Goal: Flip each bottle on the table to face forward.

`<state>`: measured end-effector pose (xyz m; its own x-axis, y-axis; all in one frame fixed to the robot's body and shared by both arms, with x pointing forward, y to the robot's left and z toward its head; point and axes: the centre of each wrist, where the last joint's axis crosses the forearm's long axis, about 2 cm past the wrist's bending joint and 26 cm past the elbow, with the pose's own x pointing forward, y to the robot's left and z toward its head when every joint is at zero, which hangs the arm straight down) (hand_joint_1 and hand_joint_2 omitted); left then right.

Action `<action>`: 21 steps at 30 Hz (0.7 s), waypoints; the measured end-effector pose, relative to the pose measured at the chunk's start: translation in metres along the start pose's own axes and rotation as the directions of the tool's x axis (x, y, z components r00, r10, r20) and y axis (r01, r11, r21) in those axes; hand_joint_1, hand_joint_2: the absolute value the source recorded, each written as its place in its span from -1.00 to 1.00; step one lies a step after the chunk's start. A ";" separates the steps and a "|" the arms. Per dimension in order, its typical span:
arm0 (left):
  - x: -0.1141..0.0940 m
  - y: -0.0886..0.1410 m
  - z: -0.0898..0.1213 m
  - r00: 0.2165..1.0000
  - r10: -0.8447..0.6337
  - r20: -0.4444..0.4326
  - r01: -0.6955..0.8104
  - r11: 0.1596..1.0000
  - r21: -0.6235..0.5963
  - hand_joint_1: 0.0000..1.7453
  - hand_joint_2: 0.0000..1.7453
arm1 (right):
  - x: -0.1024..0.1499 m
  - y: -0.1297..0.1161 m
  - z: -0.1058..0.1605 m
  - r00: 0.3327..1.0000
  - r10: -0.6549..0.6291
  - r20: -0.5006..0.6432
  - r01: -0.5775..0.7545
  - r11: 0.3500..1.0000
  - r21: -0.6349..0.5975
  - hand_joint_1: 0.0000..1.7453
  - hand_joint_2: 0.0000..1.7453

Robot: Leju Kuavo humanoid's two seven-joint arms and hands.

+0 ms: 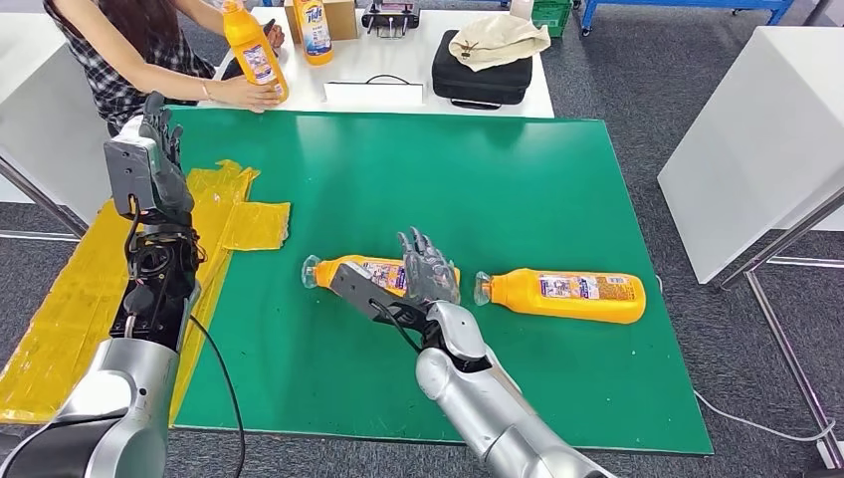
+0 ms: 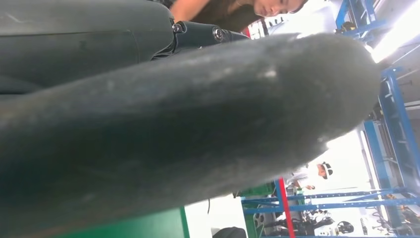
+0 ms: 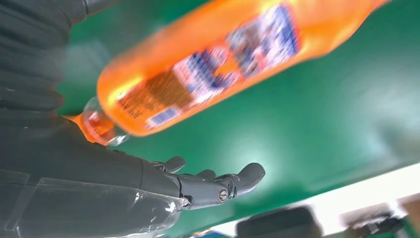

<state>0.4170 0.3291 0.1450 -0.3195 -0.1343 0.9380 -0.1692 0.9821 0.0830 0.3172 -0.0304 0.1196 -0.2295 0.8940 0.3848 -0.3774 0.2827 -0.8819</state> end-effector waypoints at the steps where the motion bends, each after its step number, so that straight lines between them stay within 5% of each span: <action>1: -0.001 0.001 0.000 1.000 -0.001 -0.001 0.001 1.000 0.002 -1.00 -1.00 | 0.003 0.000 0.000 1.000 0.001 0.012 -0.001 1.000 0.016 -1.00 1.00; 21: -0.007 0.010 0.007 1.000 -0.014 -0.014 0.014 1.000 0.005 -1.00 -1.00 | -0.005 0.022 -0.002 0.957 0.285 -0.051 -0.267 0.936 0.230 -1.00 1.00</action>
<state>0.4111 0.3386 0.1368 -0.3044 -0.1465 0.9412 -0.1785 0.9794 0.0947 0.3119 -0.0274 0.0975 -0.2817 0.9540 0.1030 -0.4983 -0.0537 -0.8653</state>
